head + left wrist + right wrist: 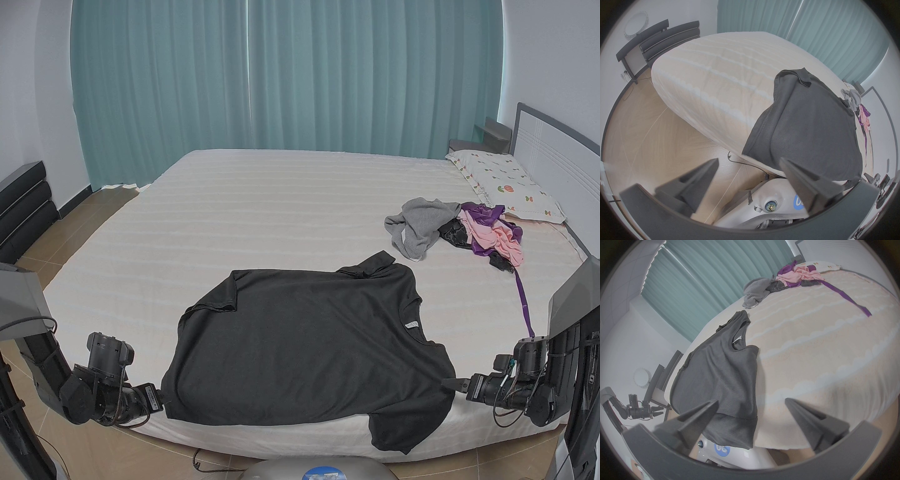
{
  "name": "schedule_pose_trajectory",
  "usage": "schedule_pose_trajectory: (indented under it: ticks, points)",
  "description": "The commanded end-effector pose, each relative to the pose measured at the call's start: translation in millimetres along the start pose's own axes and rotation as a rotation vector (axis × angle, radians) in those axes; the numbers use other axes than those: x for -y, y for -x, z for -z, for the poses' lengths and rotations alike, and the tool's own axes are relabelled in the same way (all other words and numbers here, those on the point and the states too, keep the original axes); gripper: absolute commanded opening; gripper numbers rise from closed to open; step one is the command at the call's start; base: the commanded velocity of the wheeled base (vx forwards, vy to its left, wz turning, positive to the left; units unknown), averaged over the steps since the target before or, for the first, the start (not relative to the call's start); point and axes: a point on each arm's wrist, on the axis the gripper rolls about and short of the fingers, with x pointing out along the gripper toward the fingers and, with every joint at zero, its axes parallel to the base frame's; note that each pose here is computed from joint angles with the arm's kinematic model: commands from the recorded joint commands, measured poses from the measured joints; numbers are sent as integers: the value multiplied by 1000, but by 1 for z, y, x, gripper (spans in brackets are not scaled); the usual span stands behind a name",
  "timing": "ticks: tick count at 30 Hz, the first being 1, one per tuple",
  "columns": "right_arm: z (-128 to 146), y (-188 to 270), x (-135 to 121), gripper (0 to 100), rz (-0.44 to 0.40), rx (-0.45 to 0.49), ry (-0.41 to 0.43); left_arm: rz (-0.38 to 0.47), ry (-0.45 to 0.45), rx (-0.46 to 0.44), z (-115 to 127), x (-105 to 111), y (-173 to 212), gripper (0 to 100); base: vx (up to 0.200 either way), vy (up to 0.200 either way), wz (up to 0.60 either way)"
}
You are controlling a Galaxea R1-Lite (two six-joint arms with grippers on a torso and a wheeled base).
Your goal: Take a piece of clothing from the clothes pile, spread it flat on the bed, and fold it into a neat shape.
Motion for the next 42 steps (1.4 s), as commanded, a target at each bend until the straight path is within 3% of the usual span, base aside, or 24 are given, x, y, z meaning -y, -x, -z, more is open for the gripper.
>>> schedule_pose_trajectory:
  ticks: [1, 8, 13, 16, 19, 30, 42]
  points:
    - [-1, 1, -4, 100, -20, 9, -14, 5, 9, 10, -2, 1, 0, 100, 0, 0, 0]
    - [-15, 10, -24, 100, -90, 76, -91, 86, 37, 148, -21, 5, 26, 100, 0, 0, 0]
    - [-15, 10, -28, 100, -103, 77, -92, 129, 41, 183, -25, 7, 36, 100, 0, 0, 0]
    - [-19, 13, -27, 100, -98, 104, -93, 172, 95, 204, -32, 12, 39, 100, 0, 0, 0]
    - [-25, 17, -25, 100, -95, 136, -100, 213, 156, 194, -36, 14, 40, 100, 0, 0, 0]
    - [-26, 19, -26, 100, -100, 143, -96, 236, 166, 173, -37, 12, 40, 100, 0, 164, 0]
    - [-26, 18, -26, 100, -100, 141, -95, 305, 219, 139, -40, 13, 40, 100, 0, 0, 0]
